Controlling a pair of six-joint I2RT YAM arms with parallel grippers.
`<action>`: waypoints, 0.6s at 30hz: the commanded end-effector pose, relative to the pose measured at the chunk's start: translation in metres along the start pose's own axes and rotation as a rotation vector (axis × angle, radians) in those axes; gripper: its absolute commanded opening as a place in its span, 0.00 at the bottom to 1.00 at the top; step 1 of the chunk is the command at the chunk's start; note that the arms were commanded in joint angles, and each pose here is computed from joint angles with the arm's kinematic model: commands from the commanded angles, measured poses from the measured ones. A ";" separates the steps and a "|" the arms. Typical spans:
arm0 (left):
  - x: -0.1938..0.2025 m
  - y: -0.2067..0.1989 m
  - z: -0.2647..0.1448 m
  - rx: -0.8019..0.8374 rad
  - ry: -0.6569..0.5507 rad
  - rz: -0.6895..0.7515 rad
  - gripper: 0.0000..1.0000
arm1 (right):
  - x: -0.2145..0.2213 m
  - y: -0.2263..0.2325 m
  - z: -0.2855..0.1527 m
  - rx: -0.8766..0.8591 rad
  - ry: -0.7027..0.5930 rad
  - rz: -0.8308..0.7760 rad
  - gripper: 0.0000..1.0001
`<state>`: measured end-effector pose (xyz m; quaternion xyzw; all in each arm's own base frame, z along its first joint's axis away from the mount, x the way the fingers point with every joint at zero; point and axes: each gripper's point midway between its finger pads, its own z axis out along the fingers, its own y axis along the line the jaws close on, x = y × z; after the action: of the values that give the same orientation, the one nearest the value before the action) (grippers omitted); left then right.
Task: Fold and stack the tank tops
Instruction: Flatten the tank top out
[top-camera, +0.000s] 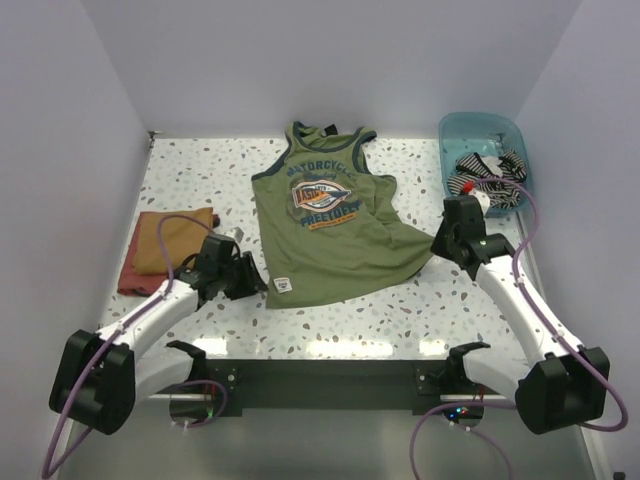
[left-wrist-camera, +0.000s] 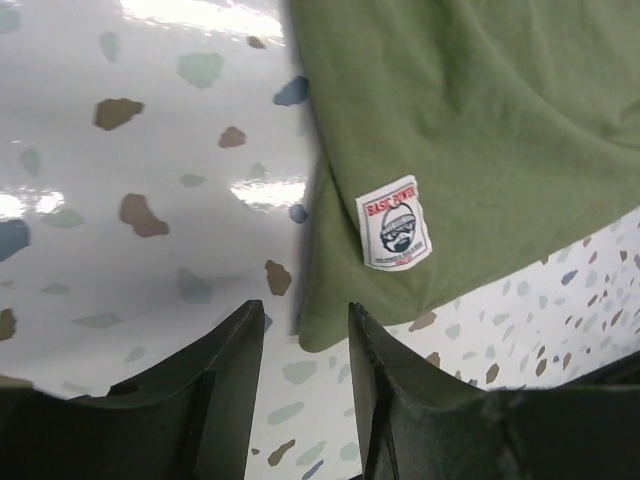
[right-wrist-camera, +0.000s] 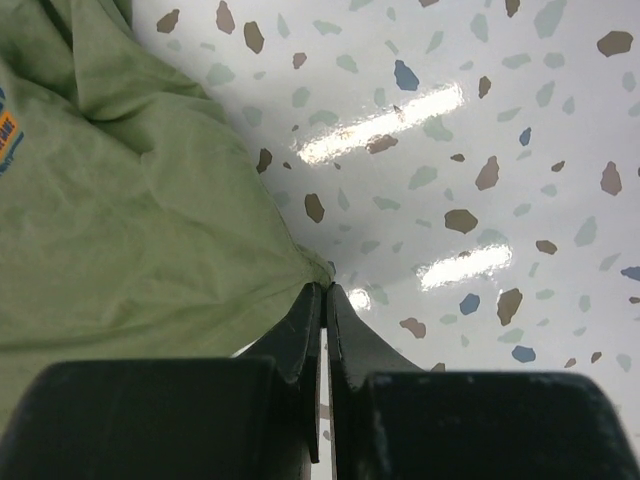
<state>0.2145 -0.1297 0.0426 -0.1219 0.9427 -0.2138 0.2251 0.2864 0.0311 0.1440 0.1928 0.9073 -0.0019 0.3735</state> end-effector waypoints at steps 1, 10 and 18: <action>-0.003 -0.030 0.004 0.116 -0.009 0.092 0.44 | 0.009 0.001 0.004 -0.010 0.035 -0.016 0.00; 0.016 -0.009 0.013 -0.037 0.015 0.104 0.43 | 0.007 0.003 0.005 -0.019 0.025 -0.012 0.00; 0.020 -0.026 0.020 -0.007 0.040 0.138 0.35 | 0.002 0.007 0.004 -0.033 0.016 -0.007 0.00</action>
<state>0.1951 -0.1586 0.0189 -0.0522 0.9612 -0.1903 0.1925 0.2837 0.0351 0.1331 0.1874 0.9149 0.0040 0.3576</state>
